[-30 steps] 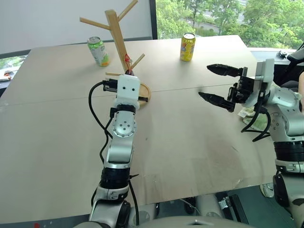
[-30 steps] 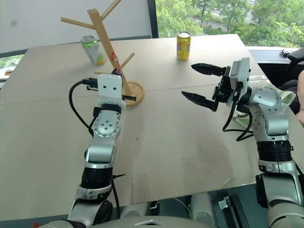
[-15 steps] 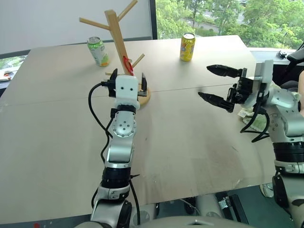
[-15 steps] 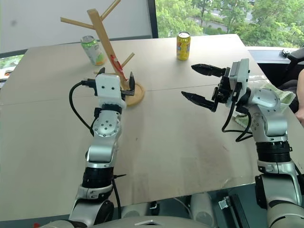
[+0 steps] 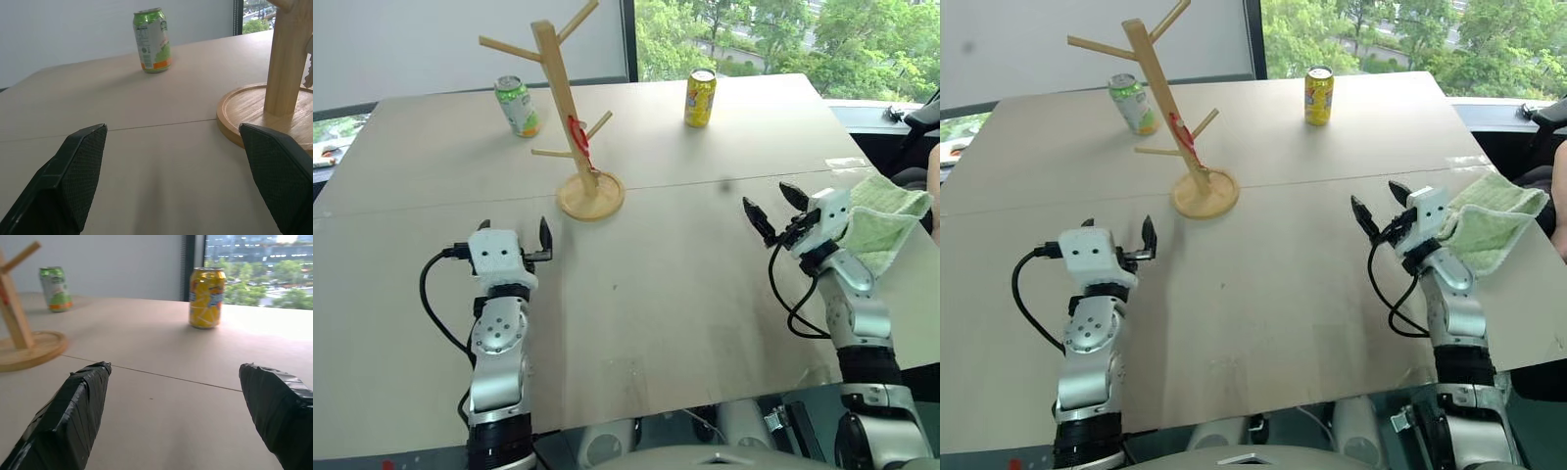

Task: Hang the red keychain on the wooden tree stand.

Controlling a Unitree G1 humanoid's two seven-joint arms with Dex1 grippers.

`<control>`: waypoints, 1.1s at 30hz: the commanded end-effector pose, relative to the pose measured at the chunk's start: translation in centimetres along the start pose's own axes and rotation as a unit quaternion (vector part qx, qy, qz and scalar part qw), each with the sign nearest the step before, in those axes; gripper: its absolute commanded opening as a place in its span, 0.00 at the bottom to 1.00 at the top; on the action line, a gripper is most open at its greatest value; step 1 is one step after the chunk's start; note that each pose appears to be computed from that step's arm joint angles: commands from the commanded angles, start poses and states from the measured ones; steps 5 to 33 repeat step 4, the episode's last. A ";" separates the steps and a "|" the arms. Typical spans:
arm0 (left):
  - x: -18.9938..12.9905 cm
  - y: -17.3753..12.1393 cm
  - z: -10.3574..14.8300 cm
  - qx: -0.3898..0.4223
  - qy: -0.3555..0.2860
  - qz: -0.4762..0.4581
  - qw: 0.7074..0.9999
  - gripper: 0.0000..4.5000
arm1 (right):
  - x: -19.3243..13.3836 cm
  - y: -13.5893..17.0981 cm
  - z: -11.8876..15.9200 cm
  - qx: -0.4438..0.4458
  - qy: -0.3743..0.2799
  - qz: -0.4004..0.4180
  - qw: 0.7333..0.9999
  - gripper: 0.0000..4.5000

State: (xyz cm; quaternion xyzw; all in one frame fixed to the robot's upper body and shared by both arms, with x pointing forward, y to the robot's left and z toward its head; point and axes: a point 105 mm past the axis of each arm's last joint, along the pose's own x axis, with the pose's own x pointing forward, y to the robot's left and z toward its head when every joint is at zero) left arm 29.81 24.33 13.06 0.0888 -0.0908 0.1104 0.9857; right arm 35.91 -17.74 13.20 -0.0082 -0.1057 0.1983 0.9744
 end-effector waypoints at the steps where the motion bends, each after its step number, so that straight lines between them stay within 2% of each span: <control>1: -0.6 0.3 0.6 -0.008 -0.017 -0.006 1.000 1.00 | -0.6 -0.8 -0.2 -0.052 0.001 -0.065 0.997 1.00; 4: -1.1 0.0 -0.6 -0.012 0.000 -0.011 1.000 1.00 | -1.2 -0.7 -1.2 -0.071 0.015 -0.089 0.993 1.00; 33: -1.1 0.0 -0.6 -0.012 0.000 -0.011 1.000 1.00 | -1.2 -0.7 -1.2 -0.071 0.015 -0.089 0.993 1.00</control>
